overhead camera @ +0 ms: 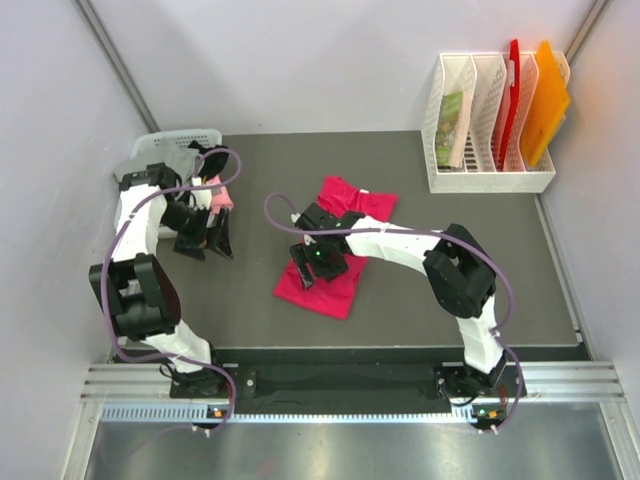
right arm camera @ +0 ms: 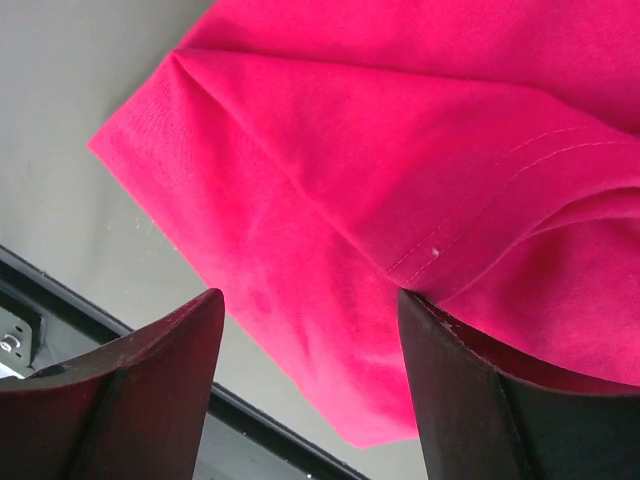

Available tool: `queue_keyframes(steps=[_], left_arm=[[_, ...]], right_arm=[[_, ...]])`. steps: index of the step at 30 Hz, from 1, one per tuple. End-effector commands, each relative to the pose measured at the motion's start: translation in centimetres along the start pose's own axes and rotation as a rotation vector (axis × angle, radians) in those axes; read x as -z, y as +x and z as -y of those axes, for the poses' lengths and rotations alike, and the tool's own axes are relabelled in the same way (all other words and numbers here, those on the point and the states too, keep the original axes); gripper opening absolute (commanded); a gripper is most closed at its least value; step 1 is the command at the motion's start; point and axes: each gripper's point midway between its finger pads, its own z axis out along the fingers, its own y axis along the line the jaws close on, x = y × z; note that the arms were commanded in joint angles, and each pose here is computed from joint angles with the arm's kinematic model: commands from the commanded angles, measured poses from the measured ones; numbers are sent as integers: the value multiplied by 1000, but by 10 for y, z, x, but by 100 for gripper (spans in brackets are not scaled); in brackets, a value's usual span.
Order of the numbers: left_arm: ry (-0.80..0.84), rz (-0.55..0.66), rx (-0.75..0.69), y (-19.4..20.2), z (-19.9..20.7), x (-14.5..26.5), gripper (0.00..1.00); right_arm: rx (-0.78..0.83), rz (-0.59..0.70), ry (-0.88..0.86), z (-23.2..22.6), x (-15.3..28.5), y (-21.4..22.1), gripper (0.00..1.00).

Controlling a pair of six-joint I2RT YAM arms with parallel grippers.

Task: Fold and stack the t-shirts
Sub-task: Fold the folded rectangular tshirt in 1/3 of the way

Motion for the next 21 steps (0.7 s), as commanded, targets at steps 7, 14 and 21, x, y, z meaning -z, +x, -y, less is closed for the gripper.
queue_keyframes(steps=[7, 14, 21], left_arm=[[5, -10, -21, 11, 7, 5, 99], [13, -11, -18, 12, 8, 4, 99], [11, -8, -23, 13, 10, 6, 99]], right_arm=[[-3, 77, -9, 7, 15, -29, 70], [-11, 80, 14, 21, 17, -30, 69], [-8, 92, 0, 15, 15, -43, 67]])
